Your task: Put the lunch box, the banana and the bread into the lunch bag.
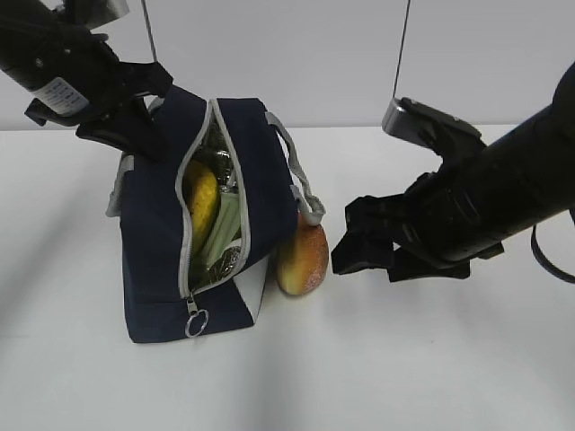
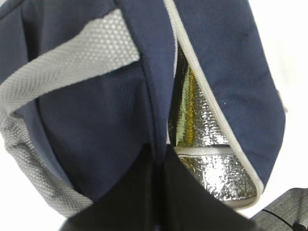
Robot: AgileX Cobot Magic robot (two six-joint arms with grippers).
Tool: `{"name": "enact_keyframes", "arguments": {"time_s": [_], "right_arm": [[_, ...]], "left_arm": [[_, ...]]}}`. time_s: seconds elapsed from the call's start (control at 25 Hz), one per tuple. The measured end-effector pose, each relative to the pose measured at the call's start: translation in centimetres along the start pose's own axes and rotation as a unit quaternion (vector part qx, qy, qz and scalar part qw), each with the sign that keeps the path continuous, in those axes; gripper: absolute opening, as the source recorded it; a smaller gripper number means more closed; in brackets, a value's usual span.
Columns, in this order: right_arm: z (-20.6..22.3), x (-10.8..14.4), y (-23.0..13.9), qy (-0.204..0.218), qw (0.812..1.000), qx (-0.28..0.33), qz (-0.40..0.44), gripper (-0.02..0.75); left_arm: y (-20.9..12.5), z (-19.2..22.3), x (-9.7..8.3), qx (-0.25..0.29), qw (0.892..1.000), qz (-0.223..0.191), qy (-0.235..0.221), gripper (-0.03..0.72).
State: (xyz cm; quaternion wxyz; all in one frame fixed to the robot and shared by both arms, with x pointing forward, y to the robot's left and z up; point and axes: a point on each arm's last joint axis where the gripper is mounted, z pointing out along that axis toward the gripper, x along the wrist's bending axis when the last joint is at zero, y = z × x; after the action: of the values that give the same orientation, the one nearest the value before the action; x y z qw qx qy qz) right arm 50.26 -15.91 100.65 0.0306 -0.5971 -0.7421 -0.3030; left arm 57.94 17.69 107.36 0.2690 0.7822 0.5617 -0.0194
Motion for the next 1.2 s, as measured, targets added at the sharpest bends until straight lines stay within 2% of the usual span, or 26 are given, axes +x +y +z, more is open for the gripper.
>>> {"name": "enact_keyframes", "arguments": {"time_s": [0.2,0.4,0.56,0.64,1.0,1.2], "right_arm": [[2.6,-1.0,-0.3,-0.002,0.999,0.009,0.044,0.516],[5.2,-1.7,0.0,0.009,0.999,0.007,0.049,0.523],[6.7,-2.1,0.6,0.011,0.999,0.0,0.054,0.632],[7.2,-2.2,1.1,0.011,0.999,-0.003,0.049,0.657],[9.2,-2.4,3.5,0.01,0.999,-0.018,0.047,0.664],[10.4,-3.5,4.6,0.004,0.998,-0.02,0.065,0.66]], "left_arm": [[0.0,0.0,0.0,0.001,1.0,0.0,0.0,-0.003],[0.0,0.0,0.0,0.001,1.0,0.0,0.0,-0.003],[0.0,0.0,0.0,0.001,1.0,0.0,0.0,-0.003],[0.0,0.0,0.0,0.001,1.0,0.0,0.0,-0.003],[0.0,0.0,0.0,0.001,1.0,0.0,-0.001,-0.003],[0.0,0.0,0.0,0.001,1.0,0.0,-0.001,-0.003]]}}
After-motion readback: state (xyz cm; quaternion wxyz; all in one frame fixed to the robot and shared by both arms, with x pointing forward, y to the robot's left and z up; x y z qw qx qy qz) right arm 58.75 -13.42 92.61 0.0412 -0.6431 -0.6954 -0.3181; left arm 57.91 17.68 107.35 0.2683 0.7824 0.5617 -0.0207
